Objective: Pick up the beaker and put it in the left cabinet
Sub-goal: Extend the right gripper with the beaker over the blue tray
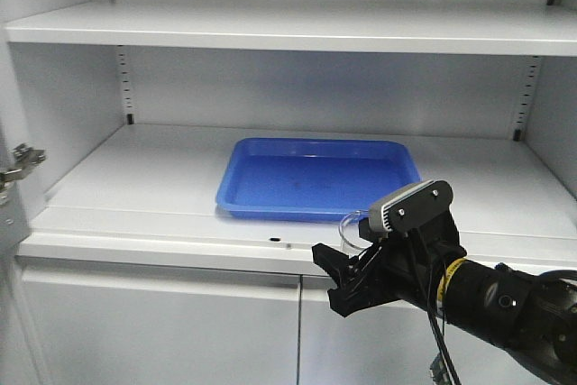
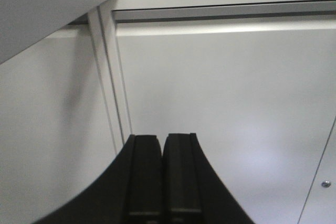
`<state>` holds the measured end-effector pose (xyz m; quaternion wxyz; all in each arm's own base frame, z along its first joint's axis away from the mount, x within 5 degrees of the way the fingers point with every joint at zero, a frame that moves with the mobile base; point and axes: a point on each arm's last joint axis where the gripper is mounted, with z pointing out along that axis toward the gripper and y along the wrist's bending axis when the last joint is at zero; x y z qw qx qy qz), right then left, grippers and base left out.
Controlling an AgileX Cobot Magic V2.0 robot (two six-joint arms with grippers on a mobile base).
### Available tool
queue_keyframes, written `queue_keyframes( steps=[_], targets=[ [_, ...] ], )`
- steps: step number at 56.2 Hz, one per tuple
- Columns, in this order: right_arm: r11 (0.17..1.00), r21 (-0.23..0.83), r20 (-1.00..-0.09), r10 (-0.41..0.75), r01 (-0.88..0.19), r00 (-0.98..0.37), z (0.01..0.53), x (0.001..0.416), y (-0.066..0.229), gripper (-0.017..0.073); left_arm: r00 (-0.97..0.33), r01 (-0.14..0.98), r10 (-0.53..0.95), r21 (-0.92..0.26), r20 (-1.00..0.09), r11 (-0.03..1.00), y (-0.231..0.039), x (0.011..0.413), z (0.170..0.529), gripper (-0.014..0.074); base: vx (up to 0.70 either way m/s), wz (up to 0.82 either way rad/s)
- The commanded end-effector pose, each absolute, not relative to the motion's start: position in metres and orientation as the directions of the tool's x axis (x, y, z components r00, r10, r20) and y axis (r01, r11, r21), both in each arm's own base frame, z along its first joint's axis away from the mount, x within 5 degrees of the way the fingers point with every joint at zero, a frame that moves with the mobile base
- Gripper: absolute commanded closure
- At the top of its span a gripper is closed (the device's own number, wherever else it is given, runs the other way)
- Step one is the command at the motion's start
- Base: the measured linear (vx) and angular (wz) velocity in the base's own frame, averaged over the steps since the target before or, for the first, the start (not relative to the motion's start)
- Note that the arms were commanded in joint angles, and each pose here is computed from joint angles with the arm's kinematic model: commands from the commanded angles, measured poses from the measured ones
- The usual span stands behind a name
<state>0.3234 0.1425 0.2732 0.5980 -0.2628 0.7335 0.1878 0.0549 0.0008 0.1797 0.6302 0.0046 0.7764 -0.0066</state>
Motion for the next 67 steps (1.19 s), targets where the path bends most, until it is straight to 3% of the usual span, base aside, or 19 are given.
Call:
queue_keyframes(
  steps=[1,38,49,67],
  targets=[
    [0.774,-0.049,-0.995,-0.092,-0.631,-0.035,0.303,0.319,0.144,0.0400,-0.098,0.038,-0.009,-0.013,-0.995,0.999,-0.001,0.055,0.191,0.0590,0.12,-0.25],
    [0.777,-0.089,-0.994,-0.109,-0.623,0.006,0.309,0.322,0.144,0.0400,-0.098,0.038,-0.009,-0.013,-0.995,0.999,-0.001,0.055,0.191,0.0590,0.03,-0.06],
    [0.825,-0.104,-0.993,-0.113,-0.556,0.017,0.326,0.360,0.150,0.0400,-0.098,0.038,-0.009,-0.013,-0.995,0.999,-0.001,0.055,0.191,0.0590,0.00,0.00],
    [0.834,-0.111,-0.994,-0.087,-0.540,0.069,0.319,0.442,0.178,0.0400,-0.098,0.038,-0.009,-0.013,-0.995,0.999,-0.001,0.055,0.191,0.0590,0.00,0.00]
  ],
)
